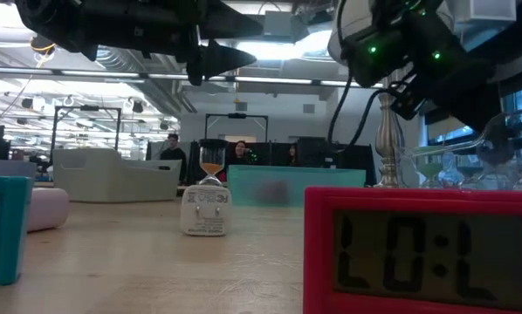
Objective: Pick & Place Office items
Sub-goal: Put the blue hourglass into the transparent bin
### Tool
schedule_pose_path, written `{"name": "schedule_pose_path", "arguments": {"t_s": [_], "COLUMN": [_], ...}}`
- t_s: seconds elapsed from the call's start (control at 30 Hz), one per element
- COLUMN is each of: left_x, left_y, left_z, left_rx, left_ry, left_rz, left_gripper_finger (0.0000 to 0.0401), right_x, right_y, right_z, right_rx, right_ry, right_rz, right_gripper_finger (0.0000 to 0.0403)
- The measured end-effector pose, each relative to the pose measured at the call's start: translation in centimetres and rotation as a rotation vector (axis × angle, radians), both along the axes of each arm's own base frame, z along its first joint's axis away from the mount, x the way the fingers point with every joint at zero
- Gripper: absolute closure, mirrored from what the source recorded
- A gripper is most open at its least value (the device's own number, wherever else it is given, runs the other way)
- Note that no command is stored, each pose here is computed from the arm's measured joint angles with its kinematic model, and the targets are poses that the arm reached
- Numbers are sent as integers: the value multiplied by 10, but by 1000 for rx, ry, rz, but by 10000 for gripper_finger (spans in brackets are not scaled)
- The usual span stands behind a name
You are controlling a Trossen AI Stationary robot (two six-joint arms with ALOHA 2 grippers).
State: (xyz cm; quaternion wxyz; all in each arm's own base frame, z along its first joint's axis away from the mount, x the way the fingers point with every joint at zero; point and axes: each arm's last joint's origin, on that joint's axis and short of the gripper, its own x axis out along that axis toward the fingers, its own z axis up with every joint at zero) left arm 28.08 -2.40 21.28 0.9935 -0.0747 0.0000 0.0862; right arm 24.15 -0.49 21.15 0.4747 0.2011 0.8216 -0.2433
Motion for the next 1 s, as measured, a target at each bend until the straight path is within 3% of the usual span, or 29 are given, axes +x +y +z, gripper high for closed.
{"name": "schedule_pose_path", "arguments": {"t_s": [0.27, 0.53, 1.0], "left_x": [0, 1, 0], "left_y": [6, 11, 11], "left_z": [-3, -4, -7], "left_rx": [12, 12, 13], "left_ry": [32, 40, 71], "left_rz": [21, 39, 38], "left_gripper_finger": [103, 103, 103], "right_x": [5, 23, 24], "right_y": [-9, -10, -10], "right_z": [-1, 21, 23], "right_rx": [1, -16, -43], "right_ry": [-22, -147, -147], "right_rz": [11, 23, 12], "right_gripper_finger": [179, 179, 179]}}
